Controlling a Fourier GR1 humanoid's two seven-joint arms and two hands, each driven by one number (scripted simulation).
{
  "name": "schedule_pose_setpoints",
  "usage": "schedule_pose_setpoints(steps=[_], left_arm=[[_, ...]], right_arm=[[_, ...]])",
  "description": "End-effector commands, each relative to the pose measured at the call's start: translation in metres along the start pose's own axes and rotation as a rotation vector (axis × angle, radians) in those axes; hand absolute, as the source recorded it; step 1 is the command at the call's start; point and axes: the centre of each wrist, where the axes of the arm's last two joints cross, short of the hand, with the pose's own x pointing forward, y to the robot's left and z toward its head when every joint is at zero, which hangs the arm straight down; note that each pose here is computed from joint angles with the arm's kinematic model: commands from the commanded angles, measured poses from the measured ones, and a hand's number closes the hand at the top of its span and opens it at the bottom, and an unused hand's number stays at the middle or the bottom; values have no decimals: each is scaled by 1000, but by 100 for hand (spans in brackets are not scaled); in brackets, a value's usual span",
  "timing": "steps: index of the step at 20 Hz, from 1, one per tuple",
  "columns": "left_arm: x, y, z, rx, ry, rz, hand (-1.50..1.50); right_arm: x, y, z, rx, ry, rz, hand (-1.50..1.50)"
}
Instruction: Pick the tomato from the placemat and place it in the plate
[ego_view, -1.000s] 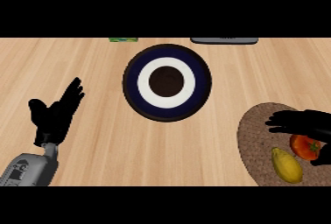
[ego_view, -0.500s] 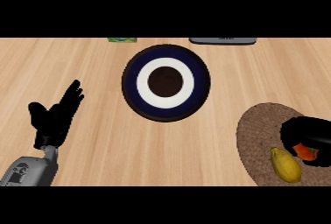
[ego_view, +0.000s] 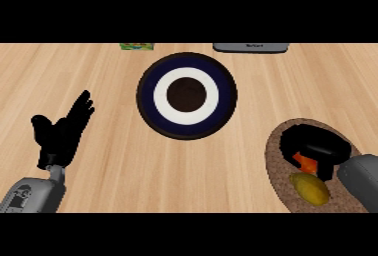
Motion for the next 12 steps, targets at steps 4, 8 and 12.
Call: schedule_pose_setpoints(steps=[4,8,12], left_arm=[[-3,0,0,6,11,-3,0],[-7,6,2,32,40,-13,0],[-6,9,3,25,32,-13,0]], right_arm=[[64,21,-142,-293,37,-265,150],[99,-21,-197,-597,143,-286,150],[129,-57,-229,-792,314,-274,150]])
